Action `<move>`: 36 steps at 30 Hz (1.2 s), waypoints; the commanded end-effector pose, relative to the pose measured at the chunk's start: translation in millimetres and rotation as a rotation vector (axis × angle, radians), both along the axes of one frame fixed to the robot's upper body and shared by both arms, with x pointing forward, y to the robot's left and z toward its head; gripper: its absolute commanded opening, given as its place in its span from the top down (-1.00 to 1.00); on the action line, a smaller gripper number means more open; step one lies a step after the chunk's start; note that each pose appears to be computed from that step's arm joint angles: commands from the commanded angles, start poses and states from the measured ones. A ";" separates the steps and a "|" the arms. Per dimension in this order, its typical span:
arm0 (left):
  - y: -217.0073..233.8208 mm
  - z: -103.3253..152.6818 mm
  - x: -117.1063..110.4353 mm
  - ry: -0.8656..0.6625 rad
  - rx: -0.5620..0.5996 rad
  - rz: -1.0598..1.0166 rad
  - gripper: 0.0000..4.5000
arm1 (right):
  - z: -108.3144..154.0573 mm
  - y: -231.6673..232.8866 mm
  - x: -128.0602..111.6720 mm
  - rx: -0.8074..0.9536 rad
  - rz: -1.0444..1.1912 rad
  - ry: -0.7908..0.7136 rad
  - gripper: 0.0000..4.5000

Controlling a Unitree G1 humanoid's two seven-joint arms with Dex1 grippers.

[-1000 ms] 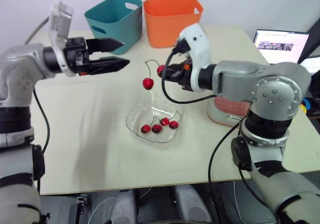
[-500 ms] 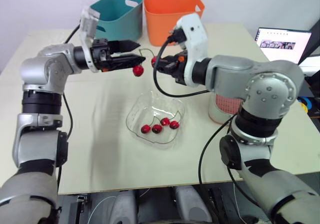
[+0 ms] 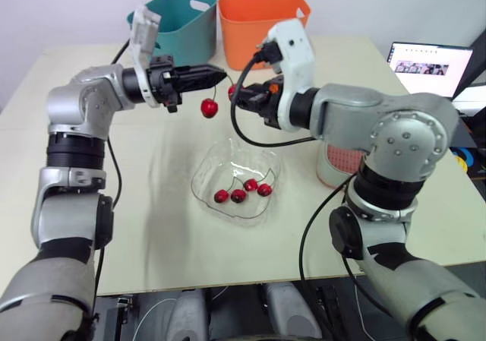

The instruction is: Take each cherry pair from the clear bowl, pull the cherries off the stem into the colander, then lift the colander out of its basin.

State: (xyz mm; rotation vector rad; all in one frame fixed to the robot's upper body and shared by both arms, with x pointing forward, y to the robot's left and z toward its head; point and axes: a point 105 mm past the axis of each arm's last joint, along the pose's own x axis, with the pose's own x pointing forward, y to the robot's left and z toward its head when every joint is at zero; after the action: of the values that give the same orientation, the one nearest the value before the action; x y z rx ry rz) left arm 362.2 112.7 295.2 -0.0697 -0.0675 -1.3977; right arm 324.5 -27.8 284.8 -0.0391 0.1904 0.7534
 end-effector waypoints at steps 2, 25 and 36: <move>0.6 19.7 -4.2 -0.065 -0.025 -0.004 0.67 | 14.1 1.9 -6.6 0.014 0.010 -0.059 0.56; 8.2 33.7 -15.6 -0.102 0.002 -0.019 1.00 | 17.5 -38.3 -10.9 0.029 0.161 -0.021 -0.98; -8.1 39.8 -29.7 -0.133 0.001 -0.089 1.00 | 21.3 -23.6 -21.9 0.155 0.467 0.059 -0.98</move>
State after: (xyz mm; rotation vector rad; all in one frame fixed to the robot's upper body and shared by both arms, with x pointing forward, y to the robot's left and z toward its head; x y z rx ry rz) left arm 344.0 108.4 313.3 -0.0096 -0.0911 -1.4581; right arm 305.5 -54.4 293.8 0.1098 0.2448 1.2057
